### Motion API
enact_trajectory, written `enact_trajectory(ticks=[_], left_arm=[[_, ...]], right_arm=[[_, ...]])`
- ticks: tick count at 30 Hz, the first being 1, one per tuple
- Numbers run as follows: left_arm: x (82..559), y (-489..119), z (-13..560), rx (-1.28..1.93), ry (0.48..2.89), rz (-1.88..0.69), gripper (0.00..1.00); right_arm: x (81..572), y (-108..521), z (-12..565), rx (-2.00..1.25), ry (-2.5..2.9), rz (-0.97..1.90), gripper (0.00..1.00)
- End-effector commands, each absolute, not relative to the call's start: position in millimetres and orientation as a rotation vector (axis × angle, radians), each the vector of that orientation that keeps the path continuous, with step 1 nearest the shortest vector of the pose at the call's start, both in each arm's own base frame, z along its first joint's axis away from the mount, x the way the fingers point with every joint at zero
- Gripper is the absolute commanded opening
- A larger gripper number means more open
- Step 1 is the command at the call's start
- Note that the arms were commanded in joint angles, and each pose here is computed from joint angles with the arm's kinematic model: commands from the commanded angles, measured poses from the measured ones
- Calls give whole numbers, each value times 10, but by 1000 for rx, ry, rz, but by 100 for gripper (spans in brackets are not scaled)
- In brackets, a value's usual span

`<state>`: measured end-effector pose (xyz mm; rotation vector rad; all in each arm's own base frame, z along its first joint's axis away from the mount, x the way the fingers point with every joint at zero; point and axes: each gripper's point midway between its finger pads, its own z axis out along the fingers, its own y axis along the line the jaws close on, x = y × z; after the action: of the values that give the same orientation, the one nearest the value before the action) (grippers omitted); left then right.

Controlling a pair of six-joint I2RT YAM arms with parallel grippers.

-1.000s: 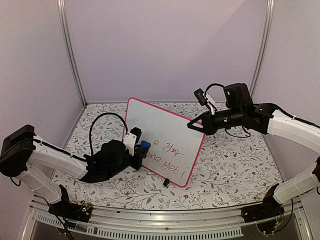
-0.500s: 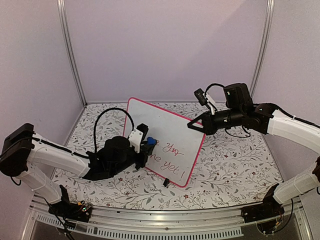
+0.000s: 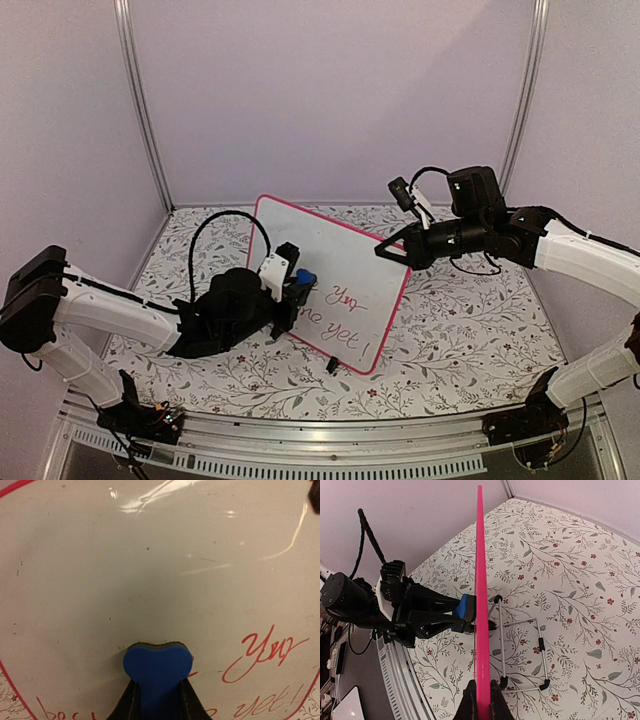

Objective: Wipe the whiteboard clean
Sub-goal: Erase the center of the whiteboard.

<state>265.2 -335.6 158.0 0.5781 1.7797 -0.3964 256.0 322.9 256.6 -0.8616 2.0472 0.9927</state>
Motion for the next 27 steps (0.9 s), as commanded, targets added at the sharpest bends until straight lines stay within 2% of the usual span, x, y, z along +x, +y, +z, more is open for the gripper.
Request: enact_trajectory(ticks=[1,13,27], left_arm=[[2670,-3425,1632,554,1772,-412,12],[2658,-3309,1183,508,1882,-283,10],[2550,-3208,1017,494,1920,-317,10]], right_arm=[[2379,3288,2375,-976,2075,1019,0],[2382,3288,2384,-975,2073,1018,0],[2379,3285,2393,-974,2071,1018,0]])
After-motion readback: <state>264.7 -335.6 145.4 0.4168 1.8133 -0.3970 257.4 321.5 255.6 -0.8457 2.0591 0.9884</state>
